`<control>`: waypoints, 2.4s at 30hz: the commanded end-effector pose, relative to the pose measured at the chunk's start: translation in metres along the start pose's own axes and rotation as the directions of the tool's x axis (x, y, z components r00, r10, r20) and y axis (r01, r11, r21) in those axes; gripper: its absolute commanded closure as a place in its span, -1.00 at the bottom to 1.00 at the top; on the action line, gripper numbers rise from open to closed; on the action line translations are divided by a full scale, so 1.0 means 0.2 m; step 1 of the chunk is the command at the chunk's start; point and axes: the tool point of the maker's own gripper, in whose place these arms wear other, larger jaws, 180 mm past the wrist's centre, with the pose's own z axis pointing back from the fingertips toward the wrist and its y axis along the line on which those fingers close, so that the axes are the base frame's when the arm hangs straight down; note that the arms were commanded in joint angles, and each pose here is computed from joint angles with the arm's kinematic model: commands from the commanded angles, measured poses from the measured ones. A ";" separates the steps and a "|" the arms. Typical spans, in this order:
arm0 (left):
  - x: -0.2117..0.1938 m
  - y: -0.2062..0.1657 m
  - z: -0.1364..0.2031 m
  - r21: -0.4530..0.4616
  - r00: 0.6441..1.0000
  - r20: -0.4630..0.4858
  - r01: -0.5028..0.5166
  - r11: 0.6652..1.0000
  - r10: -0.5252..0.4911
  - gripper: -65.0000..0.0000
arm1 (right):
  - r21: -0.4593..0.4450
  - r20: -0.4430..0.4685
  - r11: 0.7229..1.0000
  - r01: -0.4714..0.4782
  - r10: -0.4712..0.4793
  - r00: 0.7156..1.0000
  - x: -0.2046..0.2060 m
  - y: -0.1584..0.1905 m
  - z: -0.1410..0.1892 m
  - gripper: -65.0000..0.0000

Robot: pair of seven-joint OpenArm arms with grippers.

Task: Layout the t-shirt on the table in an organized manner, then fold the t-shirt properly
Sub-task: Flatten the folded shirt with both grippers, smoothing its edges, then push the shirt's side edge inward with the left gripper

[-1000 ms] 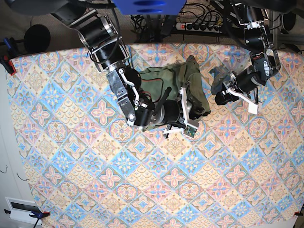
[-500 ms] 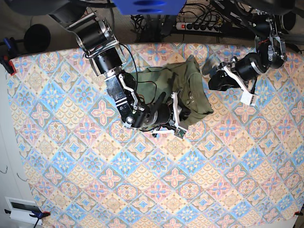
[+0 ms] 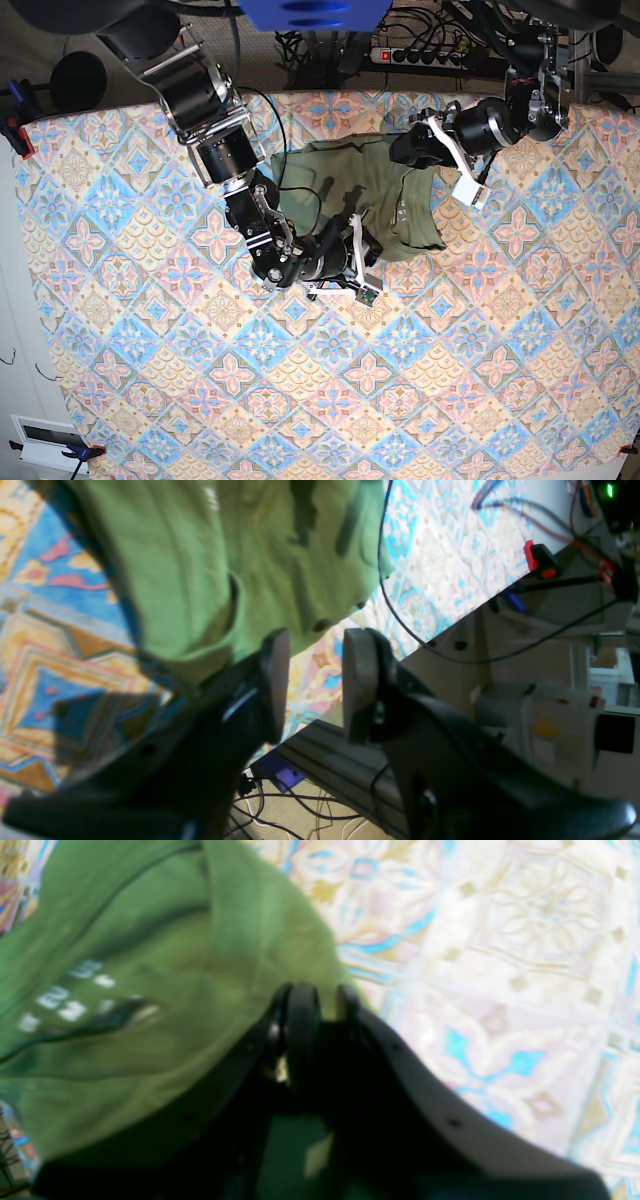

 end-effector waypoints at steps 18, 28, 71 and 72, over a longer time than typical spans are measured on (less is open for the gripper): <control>-0.06 0.26 -0.11 0.167 0.999 -0.033 0.002 0.986 0.004 0.48 | -0.152 0.148 0.988 0.001 0.022 0.989 0.23 -0.26 0.28 0.77; -0.01 0.02 -0.08 0.061 0.998 0.009 0.062 0.996 -0.063 0.49 | -0.116 0.062 0.991 0.061 -0.054 0.997 0.06 -0.27 0.20 0.77; 0.66 0.04 -0.83 0.109 0.962 0.025 0.267 0.958 -0.271 1.00 | -0.415 -0.178 0.905 0.093 -0.181 0.967 -0.83 -0.20 0.83 0.98; 0.68 0.03 -0.83 0.107 0.961 0.034 0.269 0.957 -0.273 1.00 | -0.430 -0.171 0.898 0.093 -0.182 0.968 -0.82 -0.21 0.86 0.98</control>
